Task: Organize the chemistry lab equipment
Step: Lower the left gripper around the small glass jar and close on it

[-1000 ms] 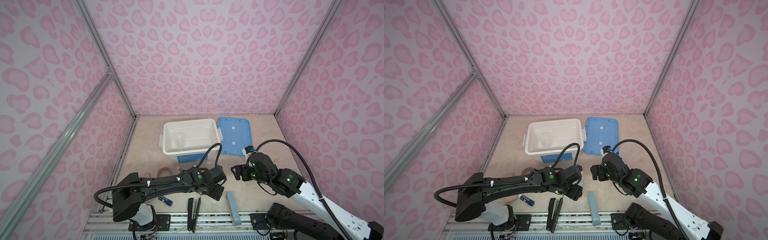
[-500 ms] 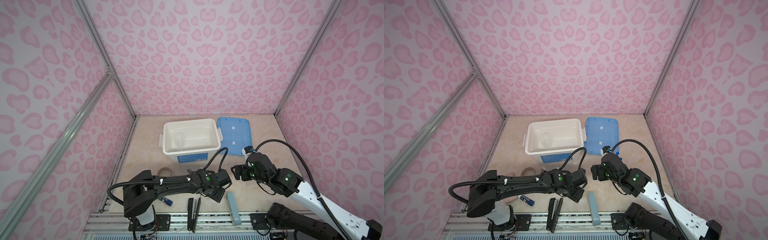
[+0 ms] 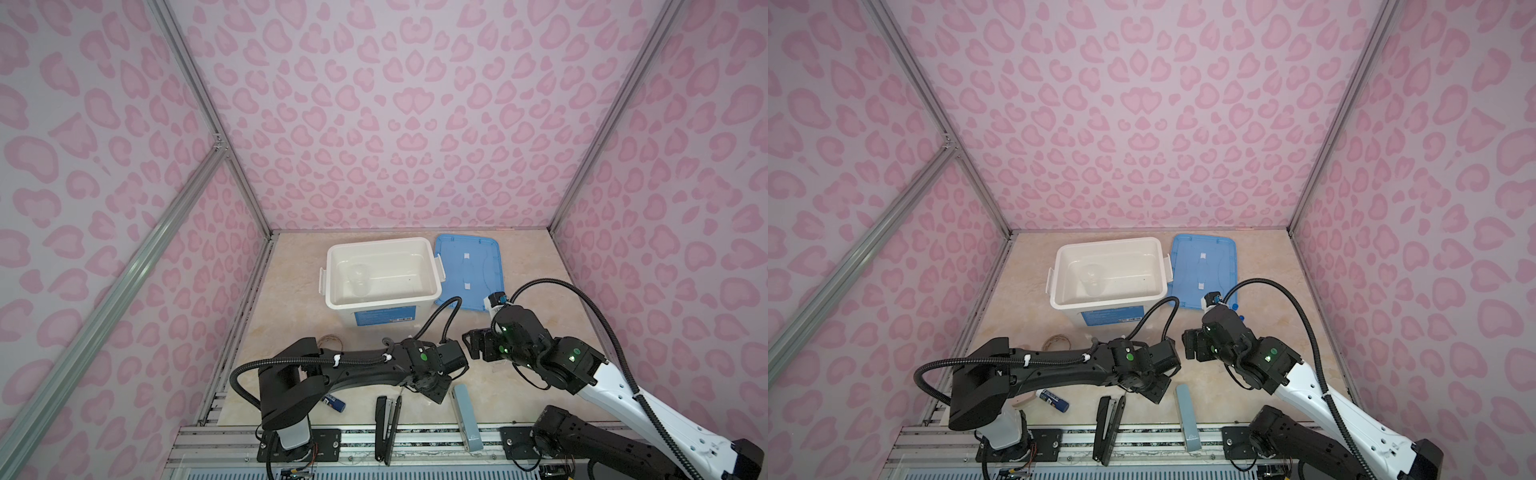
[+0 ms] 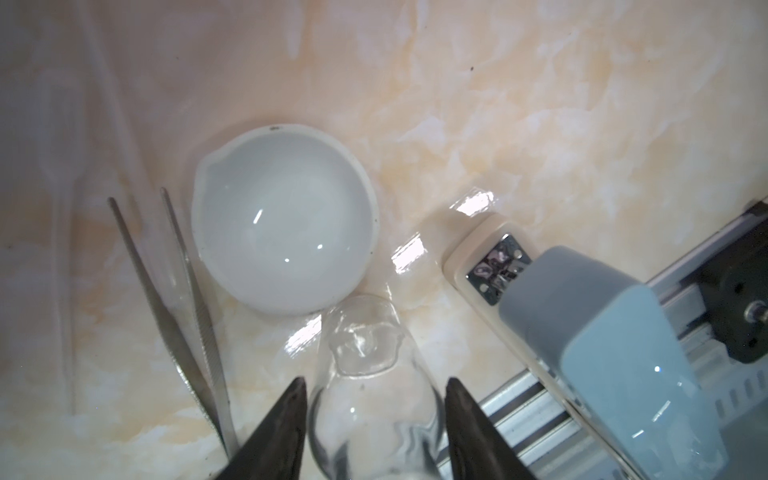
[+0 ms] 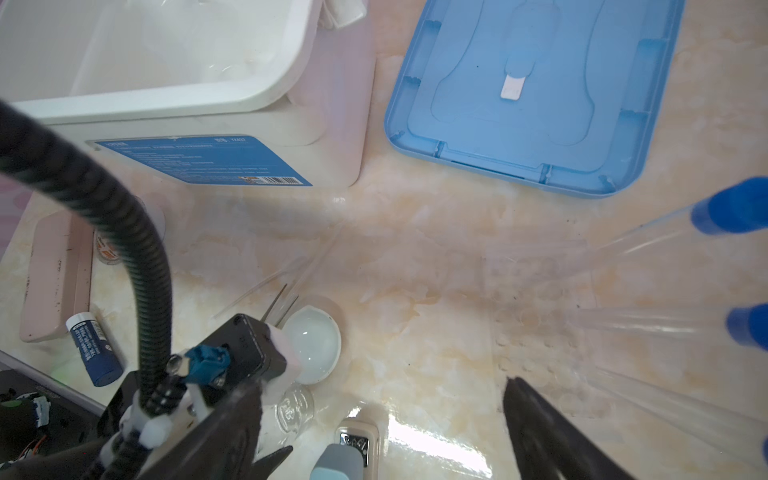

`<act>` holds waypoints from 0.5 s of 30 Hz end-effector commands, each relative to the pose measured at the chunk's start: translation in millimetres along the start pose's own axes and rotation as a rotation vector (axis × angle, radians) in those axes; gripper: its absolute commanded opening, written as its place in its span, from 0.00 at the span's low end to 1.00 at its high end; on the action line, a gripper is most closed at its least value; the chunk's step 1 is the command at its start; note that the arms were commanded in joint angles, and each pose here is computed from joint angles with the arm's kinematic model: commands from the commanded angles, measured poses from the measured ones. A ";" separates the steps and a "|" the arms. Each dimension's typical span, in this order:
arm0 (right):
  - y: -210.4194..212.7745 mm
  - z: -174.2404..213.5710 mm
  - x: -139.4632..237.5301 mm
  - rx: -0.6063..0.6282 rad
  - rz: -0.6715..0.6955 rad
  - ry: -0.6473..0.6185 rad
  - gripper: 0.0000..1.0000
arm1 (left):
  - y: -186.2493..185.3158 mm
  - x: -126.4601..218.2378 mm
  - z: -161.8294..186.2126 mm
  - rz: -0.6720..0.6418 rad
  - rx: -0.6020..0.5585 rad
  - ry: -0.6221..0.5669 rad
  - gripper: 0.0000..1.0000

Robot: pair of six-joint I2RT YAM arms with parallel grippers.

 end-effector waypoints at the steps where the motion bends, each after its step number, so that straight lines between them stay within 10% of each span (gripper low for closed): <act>1: -2.6 -0.9 -0.4 0.005 0.012 -0.014 0.92 | 2.6 0.2 -0.4 -0.021 -0.003 0.000 0.55; 15: -5.1 -0.2 -1.2 0.004 0.017 -0.024 0.91 | 4.8 -10.1 7.1 -0.045 -0.001 0.051 0.55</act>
Point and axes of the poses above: each gripper's point midway between its finger pads, its own x axis back along the fingers, its own y axis along the line the jaws close on, z = x × y, the point moved 3 cm from there along x, back along the fingers, and after that the axes turned 9 degrees about -x, right-handed, at the moved point
